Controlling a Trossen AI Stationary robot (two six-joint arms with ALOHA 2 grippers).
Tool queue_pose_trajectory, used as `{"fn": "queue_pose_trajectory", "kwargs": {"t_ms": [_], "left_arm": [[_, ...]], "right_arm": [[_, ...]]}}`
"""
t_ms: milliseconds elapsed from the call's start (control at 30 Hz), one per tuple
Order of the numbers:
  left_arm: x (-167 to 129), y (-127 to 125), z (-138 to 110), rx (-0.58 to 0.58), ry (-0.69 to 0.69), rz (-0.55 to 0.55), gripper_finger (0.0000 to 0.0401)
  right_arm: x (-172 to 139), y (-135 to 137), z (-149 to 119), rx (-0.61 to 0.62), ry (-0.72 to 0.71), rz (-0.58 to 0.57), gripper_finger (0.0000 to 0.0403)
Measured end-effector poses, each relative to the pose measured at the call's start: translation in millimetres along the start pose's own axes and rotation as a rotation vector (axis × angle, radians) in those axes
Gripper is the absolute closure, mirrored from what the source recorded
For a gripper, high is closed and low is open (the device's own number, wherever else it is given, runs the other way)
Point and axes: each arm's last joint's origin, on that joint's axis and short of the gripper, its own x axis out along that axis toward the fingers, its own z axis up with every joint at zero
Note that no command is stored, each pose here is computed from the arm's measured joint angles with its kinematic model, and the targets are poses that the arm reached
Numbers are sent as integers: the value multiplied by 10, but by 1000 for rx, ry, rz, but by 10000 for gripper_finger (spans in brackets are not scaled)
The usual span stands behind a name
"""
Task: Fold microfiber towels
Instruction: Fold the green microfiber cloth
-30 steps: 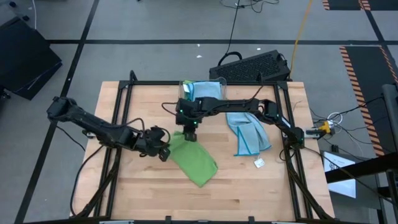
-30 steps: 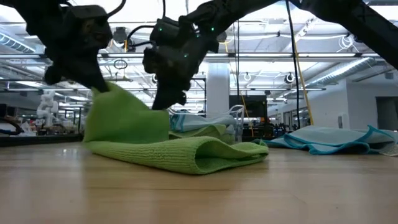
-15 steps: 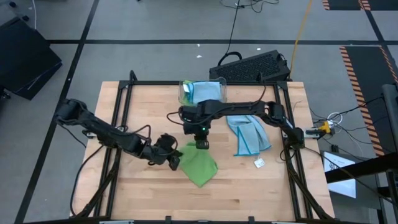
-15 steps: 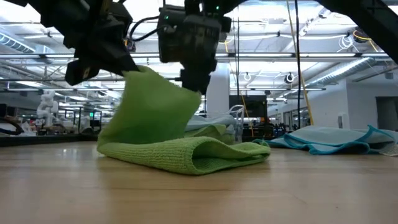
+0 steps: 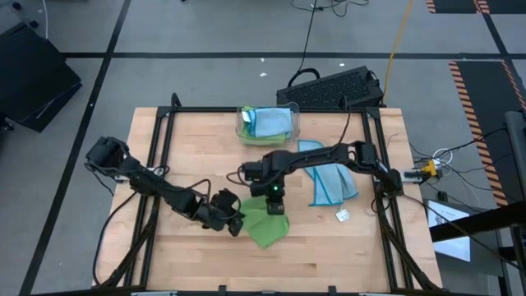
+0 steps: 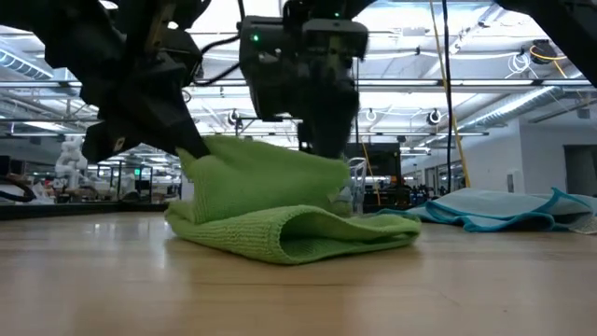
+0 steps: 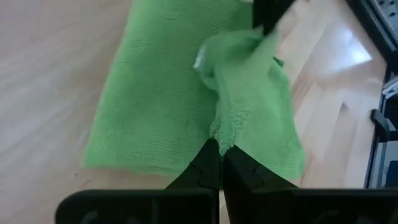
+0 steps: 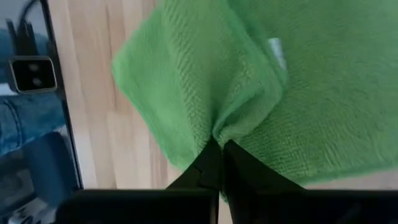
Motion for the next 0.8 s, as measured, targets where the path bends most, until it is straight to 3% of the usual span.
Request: {"fn": "queue_pose_trajectory", "kwargs": {"t_ms": [267,600,800], "left_arm": [[10,-100,31,-25,-40,-99,396],[158,-113,-81,-60,-27,-121,396],[154,-118,-92,-56,-24,-123,396]], "right_arm": [[244,-54,-166,12,94,13,398],[267,-4,-229,73,142,179,397],[346,97,-187,23,113,141,388]]}}
